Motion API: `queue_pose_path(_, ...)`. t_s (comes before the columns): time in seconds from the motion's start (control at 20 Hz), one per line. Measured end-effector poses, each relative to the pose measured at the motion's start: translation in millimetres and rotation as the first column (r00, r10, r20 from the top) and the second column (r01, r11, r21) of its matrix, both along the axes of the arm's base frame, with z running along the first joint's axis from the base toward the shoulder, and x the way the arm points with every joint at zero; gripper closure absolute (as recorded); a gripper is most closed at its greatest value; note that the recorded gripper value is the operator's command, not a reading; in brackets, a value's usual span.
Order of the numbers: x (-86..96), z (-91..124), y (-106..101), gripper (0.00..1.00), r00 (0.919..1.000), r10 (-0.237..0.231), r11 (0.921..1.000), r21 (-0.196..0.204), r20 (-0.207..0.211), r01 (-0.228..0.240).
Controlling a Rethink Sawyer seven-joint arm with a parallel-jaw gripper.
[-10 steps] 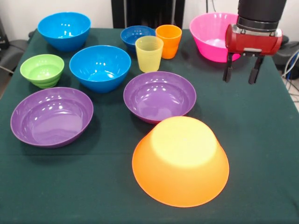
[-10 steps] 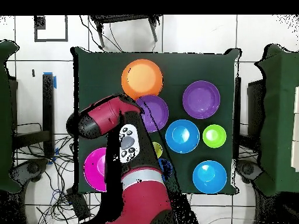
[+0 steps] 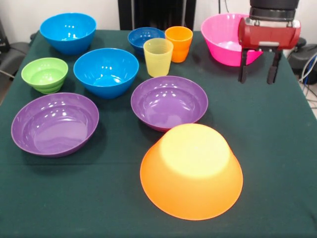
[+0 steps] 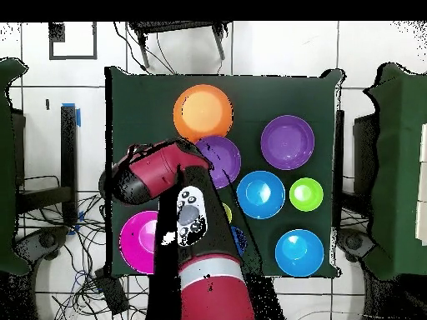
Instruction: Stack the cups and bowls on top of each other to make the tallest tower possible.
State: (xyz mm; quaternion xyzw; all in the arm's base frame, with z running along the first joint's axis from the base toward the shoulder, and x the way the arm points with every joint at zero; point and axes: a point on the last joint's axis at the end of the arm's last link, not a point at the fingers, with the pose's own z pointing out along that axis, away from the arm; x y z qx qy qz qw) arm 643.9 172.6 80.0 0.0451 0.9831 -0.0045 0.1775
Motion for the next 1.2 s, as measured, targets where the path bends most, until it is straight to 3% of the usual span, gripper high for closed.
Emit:
queue_pose_path(0.15, -1.5, 10.7, -15.8, 0.0, 0.9998, -0.021, 0.9998, -0.001, 0.005, 0.021)
queue_pose_path(0.55, 0.4, 37.7, -96.1, 0.0, 0.9902, -0.139, 0.9903, -0.01, 0.015, 0.139)
queue_pose_path(0.85, 2.5, 43.3, -127.3, 0.0, 0.9821, -0.188, 0.9819, -0.021, 0.007, 0.189)
queue_pose_path(1.2, 3.1, 42.7, -142.9, 0.0, 0.9772, -0.212, 0.977, -0.02, 0.006, 0.212)
